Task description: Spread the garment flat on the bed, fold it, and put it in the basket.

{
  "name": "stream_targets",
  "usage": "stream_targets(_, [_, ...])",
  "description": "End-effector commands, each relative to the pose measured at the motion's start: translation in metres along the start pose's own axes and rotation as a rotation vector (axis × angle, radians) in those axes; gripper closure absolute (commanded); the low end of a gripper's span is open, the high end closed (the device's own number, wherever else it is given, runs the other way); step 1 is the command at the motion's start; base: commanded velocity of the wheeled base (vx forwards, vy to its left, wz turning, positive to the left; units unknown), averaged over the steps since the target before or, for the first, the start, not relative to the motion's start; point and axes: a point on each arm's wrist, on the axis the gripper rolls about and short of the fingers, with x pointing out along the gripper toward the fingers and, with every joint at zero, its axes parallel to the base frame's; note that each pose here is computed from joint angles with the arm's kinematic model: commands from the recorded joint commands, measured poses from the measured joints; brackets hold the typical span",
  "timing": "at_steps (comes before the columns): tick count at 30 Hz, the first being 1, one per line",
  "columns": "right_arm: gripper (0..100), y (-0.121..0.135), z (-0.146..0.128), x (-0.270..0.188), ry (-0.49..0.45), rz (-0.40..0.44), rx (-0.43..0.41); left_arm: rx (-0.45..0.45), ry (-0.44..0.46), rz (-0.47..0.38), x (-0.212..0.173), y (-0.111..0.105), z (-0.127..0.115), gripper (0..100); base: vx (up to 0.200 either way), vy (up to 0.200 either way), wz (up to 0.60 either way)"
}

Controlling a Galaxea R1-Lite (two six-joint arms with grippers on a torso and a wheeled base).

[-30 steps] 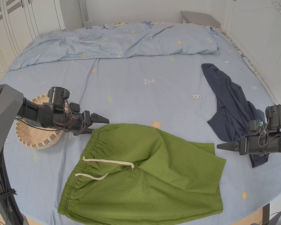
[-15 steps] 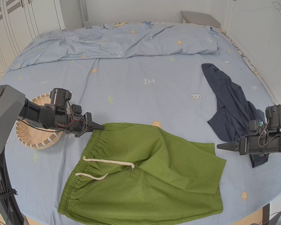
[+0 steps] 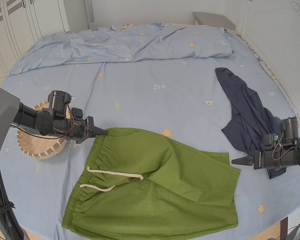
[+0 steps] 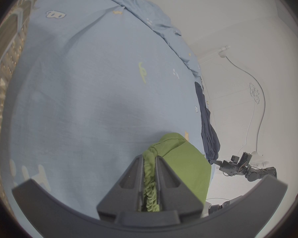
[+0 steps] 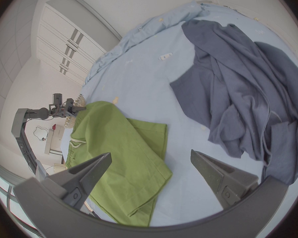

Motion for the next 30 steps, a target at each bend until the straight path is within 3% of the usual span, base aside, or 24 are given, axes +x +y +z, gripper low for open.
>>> stream_targets(1, [0,-0.016,-0.014,0.017,0.082,-0.027,0.053,0.009,-0.01,-0.004,-0.004,-0.004,0.001,100,0.0,0.0,0.0])
stream_targets(7, [0,-0.025,-0.019,0.032,0.102,-0.023,0.067,0.009,-0.01,-0.004,-0.005,-0.004,0.001,100,0.0,0.0,0.0])
stream_targets(28, [0,-0.017,-0.027,0.036,0.088,0.005,0.034,0.01,-0.011,-0.005,-0.005,-0.005,0.002,100,0.0,0.0,0.0])
stream_targets(29, [100,-0.017,-0.027,0.036,0.088,0.005,0.034,0.01,-0.011,-0.005,-0.005,-0.005,0.002,100,0.0,0.0,0.0])
stream_targets(30, [100,-0.016,-0.027,0.036,0.087,0.006,0.033,0.01,-0.013,-0.004,-0.005,-0.004,0.002,100,0.0,0.0,0.0])
